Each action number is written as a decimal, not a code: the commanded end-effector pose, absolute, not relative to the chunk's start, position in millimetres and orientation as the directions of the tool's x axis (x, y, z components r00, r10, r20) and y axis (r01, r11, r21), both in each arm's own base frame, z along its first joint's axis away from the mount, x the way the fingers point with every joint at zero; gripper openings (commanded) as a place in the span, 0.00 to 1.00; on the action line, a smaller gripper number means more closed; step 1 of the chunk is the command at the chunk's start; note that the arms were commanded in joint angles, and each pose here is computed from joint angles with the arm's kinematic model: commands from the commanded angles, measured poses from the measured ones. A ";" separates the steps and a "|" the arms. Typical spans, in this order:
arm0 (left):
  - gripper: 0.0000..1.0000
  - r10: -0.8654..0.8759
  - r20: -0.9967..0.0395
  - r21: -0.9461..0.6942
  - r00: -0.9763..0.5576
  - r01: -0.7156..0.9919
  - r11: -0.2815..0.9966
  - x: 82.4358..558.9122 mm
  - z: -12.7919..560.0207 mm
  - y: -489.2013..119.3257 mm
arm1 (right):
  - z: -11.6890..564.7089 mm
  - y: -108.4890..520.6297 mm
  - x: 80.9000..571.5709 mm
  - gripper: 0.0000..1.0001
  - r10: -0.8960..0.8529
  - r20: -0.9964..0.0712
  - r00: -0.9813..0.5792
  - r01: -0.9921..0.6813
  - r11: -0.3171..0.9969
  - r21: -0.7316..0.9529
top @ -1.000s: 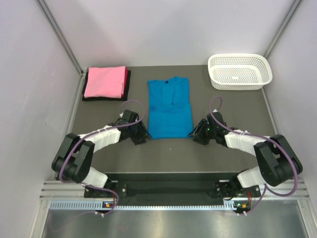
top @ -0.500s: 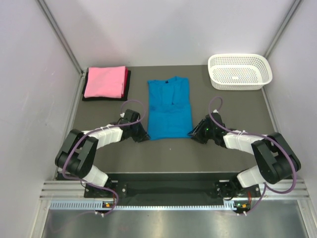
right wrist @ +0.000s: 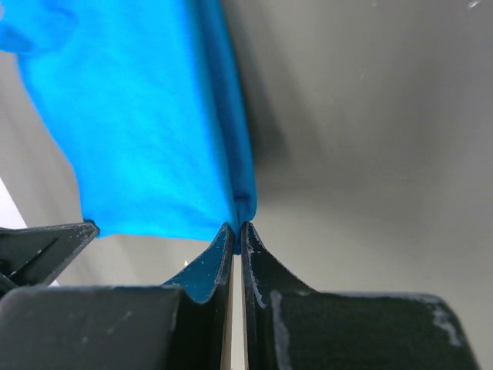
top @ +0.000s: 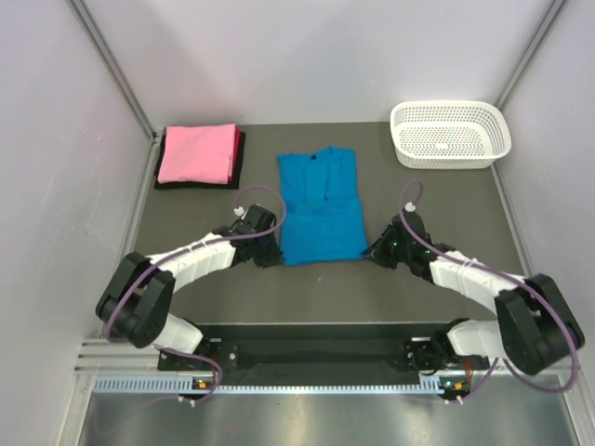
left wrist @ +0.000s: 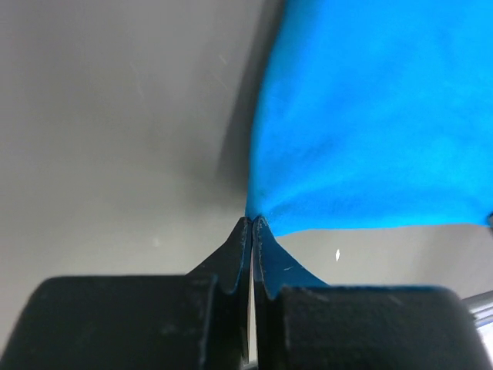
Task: Fold and stack the t-shirts
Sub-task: Fold the tshirt
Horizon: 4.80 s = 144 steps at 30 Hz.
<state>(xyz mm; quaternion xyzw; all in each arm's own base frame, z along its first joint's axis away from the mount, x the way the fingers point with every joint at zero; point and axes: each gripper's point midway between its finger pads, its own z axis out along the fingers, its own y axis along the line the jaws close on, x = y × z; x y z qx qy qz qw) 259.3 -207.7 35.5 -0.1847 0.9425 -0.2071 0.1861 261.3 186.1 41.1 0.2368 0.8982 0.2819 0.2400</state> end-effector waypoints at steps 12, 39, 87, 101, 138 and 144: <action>0.00 -0.299 -0.453 -0.355 -0.840 -0.137 0.925 182.4 108.0 -221.5 | 79.1 150.1 182.6 0.00 0.440 -0.409 -0.799 0.177 0.823 0.539; 0.00 -0.295 -0.589 -0.322 -0.752 -0.116 0.939 436.1 159.6 -206.9 | 176.5 196.8 427.7 0.00 0.251 -0.607 -0.754 -0.059 0.895 0.443; 0.36 -0.154 -0.600 -0.353 -0.785 0.087 0.932 510.1 101.8 -241.3 | 104.6 194.1 501.3 0.50 0.032 -0.559 -0.828 -0.277 0.844 0.458; 0.36 -0.160 -0.632 -0.293 -0.759 0.042 0.955 561.5 57.0 -224.3 | 69.7 188.7 562.7 0.39 0.134 -0.583 -0.801 -0.210 0.849 0.484; 0.40 -0.137 -0.421 -0.457 -0.897 0.079 0.886 407.7 83.6 -246.8 | 79.3 180.6 454.8 0.51 0.035 -0.519 -0.854 -0.252 0.845 0.471; 0.39 -0.137 -0.340 -0.392 -0.930 0.008 0.920 383.4 42.6 -232.8 | 42.6 173.8 438.2 0.38 0.021 -0.465 -0.885 -0.220 0.862 0.457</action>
